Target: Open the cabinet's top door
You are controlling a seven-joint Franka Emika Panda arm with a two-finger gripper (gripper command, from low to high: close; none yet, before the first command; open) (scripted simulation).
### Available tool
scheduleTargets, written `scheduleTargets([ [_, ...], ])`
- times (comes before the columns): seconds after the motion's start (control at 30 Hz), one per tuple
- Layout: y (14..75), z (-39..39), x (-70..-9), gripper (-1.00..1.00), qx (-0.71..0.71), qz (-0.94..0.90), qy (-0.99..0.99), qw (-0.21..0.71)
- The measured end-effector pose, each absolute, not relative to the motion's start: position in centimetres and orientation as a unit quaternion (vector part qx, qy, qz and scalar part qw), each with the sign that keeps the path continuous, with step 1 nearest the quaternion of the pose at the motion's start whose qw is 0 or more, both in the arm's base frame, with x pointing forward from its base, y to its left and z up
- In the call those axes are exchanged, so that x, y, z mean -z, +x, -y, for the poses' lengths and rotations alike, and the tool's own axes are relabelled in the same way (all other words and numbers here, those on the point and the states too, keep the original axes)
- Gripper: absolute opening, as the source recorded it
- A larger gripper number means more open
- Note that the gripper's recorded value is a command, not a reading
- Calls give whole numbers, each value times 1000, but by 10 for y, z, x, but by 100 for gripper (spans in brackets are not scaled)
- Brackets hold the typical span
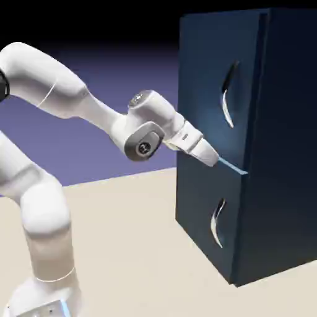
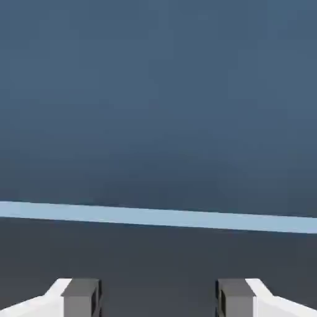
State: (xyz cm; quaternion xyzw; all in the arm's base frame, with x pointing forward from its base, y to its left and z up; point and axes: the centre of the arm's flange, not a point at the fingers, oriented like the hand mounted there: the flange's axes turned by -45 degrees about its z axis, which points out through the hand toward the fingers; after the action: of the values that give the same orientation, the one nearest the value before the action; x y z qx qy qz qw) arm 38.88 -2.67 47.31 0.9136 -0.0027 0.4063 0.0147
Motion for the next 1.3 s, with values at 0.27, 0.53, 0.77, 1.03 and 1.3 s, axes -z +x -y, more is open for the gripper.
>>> scheduleTargets([
  [0.27, 359, 98, -555, 0, -574, 41, 816, 55],
  [0.53, 323, 84, -587, 0, -691, -8, 723, 2],
  [0.77, 353, 78, -590, 0, -707, -18, 707, -18],
  [1.03, 352, 71, -589, -100, -707, -4, 707, -4],
  [1.3, 317, 54, -589, -100, -706, 34, 706, 34],
])
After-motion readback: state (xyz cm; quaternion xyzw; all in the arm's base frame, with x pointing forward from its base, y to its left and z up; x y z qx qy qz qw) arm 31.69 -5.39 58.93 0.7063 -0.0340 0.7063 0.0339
